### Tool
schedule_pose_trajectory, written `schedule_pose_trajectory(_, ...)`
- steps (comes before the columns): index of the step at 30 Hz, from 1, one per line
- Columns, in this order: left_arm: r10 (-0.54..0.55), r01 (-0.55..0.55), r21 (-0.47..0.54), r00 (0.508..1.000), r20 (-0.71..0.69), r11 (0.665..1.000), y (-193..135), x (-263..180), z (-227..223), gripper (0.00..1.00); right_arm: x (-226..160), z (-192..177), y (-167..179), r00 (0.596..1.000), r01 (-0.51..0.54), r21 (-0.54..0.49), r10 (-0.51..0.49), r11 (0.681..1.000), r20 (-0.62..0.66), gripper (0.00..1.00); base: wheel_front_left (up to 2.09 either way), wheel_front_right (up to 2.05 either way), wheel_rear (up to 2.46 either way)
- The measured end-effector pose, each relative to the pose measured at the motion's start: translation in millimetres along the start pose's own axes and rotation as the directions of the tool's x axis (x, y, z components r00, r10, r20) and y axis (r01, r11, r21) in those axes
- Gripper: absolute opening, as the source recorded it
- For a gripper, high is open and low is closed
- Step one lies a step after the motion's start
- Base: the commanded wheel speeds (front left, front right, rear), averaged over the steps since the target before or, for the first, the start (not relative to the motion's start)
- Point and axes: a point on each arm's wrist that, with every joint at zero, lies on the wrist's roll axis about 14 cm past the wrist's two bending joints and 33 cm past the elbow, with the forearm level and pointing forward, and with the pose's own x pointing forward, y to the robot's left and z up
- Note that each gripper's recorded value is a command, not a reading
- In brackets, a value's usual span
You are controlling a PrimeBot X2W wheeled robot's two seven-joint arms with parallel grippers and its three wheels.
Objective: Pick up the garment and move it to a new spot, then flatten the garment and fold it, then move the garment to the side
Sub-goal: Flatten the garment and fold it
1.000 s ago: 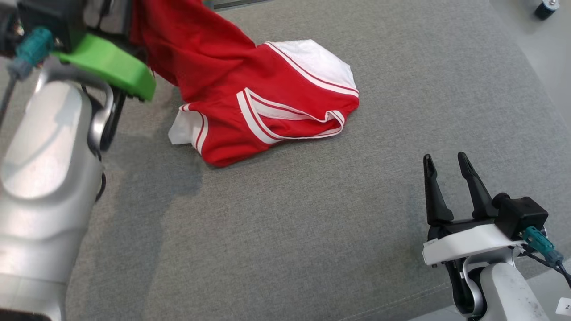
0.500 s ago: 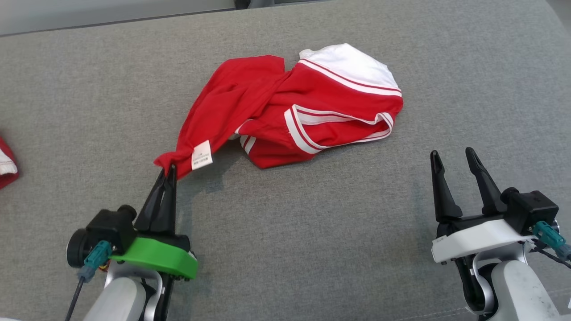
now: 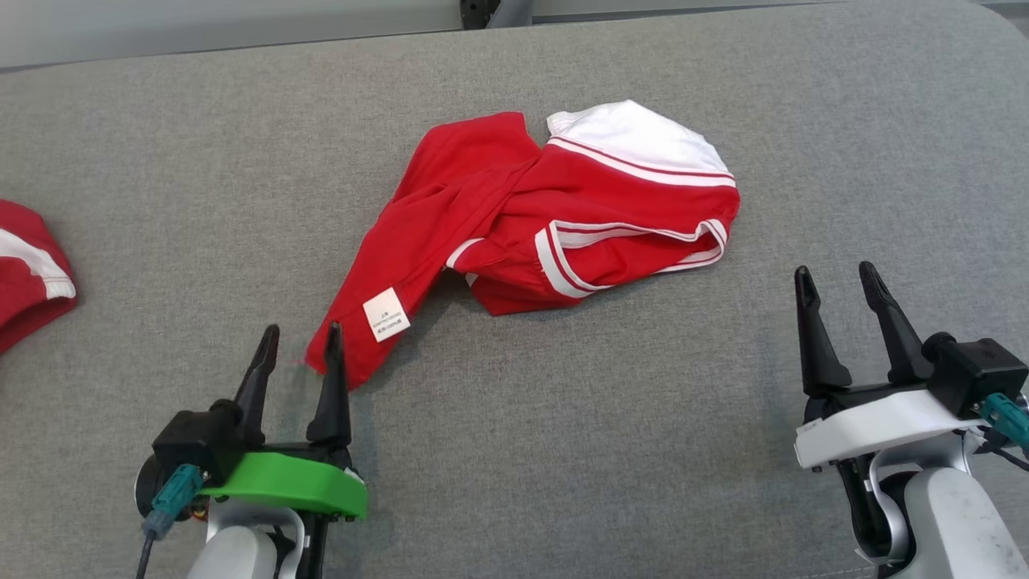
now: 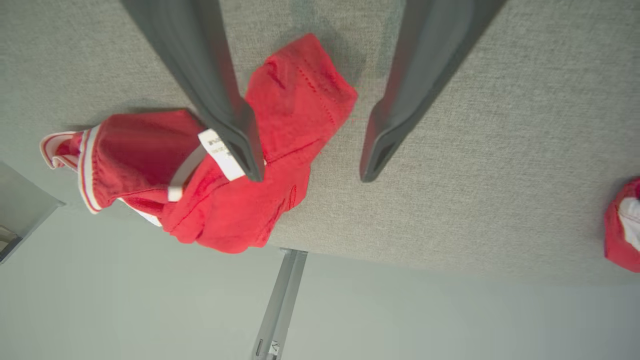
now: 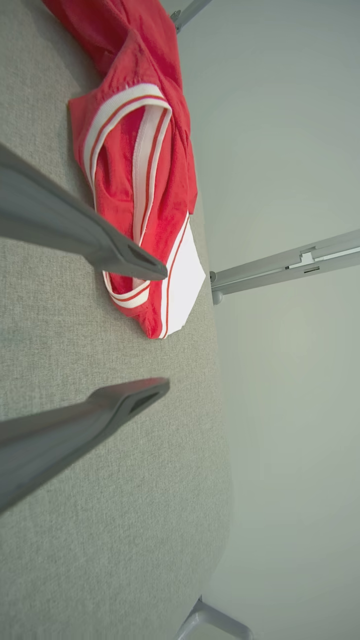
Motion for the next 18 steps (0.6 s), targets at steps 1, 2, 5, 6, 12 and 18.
schedule_pose_trajectory(1,0.004,-0.004,0.001,1.0,0.022,1.0,0,0,7,1.0,-1,2,-1,1.0,0.003,-0.001,-0.003,1.0,0.005,1.0,0.0,0.0,0.0)
schedule_pose_trajectory(2,0.005,-0.006,0.006,0.999,0.054,1.0,-1,1,16,1.0,-1,4,-3,1.0,0.008,-0.004,-0.008,1.0,0.011,1.0,0.0,0.0,0.0)
schedule_pose_trajectory(5,0.016,-0.022,0.037,0.99,0.142,0.999,0,1,44,1.0,-4,10,-8,1.0,0.017,-0.021,-0.017,1.0,0.022,1.0,0.0,0.0,0.0)
schedule_pose_trajectory(6,0.015,-0.025,0.056,0.985,0.173,0.998,-1,1,53,1.0,-4,12,-9,0.999,0.02,-0.028,-0.019,0.999,0.025,1.0,0.0,0.0,0.0)
schedule_pose_trajectory(12,0.007,-0.037,0.124,0.971,0.239,0.992,-1,-7,77,1.0,-11,23,-15,0.999,0.034,-0.052,-0.032,0.998,0.044,1.0,0.0,0.0,0.0)
schedule_pose_trajectory(18,0.012,-0.051,0.161,0.971,0.239,0.986,1,-17,79,1.0,-19,30,-14,0.998,0.035,-0.063,-0.031,0.997,0.054,1.0,0.0,0.0,0.0)
